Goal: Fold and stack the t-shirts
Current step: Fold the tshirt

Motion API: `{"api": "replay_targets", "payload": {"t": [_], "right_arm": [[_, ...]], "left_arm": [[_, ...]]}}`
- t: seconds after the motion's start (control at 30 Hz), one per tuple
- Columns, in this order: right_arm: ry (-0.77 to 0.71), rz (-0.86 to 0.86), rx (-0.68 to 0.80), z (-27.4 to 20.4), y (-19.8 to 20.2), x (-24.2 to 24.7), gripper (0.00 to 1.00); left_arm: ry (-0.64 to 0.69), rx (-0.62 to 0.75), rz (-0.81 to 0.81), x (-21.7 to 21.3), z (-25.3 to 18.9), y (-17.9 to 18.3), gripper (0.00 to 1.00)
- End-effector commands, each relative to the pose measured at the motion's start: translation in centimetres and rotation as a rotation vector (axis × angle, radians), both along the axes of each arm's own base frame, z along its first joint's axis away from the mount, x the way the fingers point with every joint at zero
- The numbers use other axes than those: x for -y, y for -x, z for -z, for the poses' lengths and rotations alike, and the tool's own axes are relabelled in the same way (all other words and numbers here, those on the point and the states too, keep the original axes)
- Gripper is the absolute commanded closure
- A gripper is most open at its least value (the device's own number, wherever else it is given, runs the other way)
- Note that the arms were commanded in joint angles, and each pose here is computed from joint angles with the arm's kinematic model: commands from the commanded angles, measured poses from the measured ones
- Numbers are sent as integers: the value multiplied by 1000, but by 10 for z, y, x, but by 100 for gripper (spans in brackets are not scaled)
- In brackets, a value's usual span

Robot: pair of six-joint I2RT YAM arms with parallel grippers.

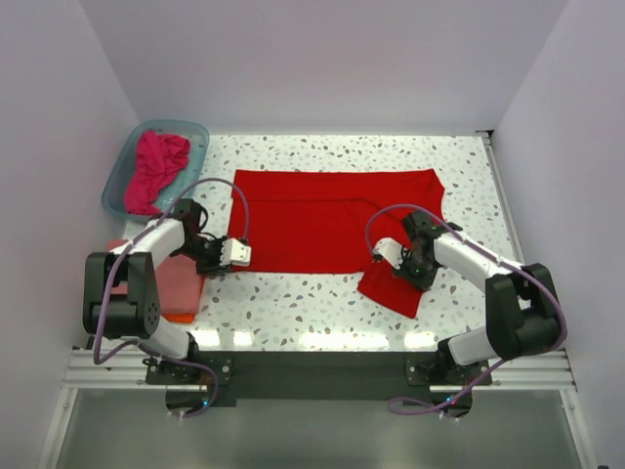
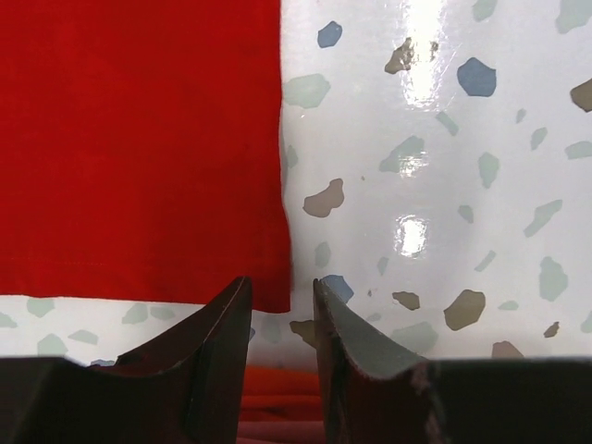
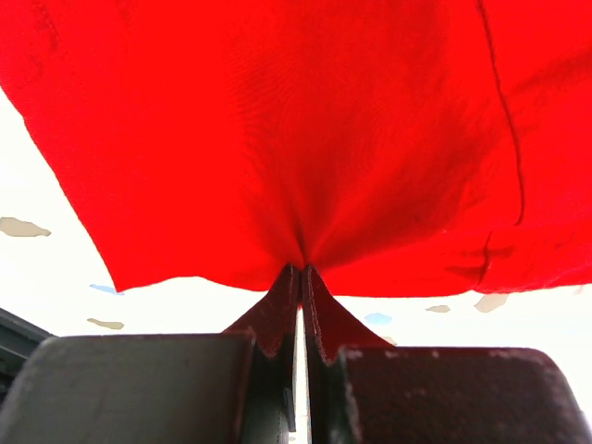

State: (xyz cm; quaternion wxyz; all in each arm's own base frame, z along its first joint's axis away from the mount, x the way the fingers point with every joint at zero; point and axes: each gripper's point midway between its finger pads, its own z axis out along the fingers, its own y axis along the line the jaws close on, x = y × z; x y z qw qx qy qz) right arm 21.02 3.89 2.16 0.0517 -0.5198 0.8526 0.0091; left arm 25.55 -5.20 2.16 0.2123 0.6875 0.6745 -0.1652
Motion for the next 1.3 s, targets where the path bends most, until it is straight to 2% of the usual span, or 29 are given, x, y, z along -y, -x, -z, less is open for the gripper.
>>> {"api": "replay_targets", "payload": {"t": [0.0, 0.27, 0.3, 0.4, 0.43, 0.5, 0.6, 0.87, 1.27], "right_arm": [[-24, -10, 27, -13, -6, -3, 100], [-16, -3, 23, -13, -4, 0, 100], [-19, -4, 22, -14, -3, 0, 100], [-39, -7, 28, -20, 2, -1, 100], [-42, -9, 20, -21, 6, -1, 100], [-65, -7, 34, -28, 9, -3, 100], [-80, 0, 49, -37, 14, -3, 100], [-106, 16, 97, -57, 14, -2, 100], [-97, 1, 129, -80, -24, 12, 100]], "left_arm": [[-9, 54, 25, -1, 5, -10, 62], [-49, 4, 66, -1, 22, -1, 67], [-56, 0, 71, -1, 24, 2, 73], [-50, -5, 77, 0, 21, 5, 81], [-45, -7, 81, 1, 19, 6, 87], [-32, -12, 88, 3, 12, 10, 94], [-29, 3, 97, 3, 1, 13, 100], [-2, 25, 74, 3, -26, 7, 100], [110, 29, -45, 0, -61, -35, 100]]}}
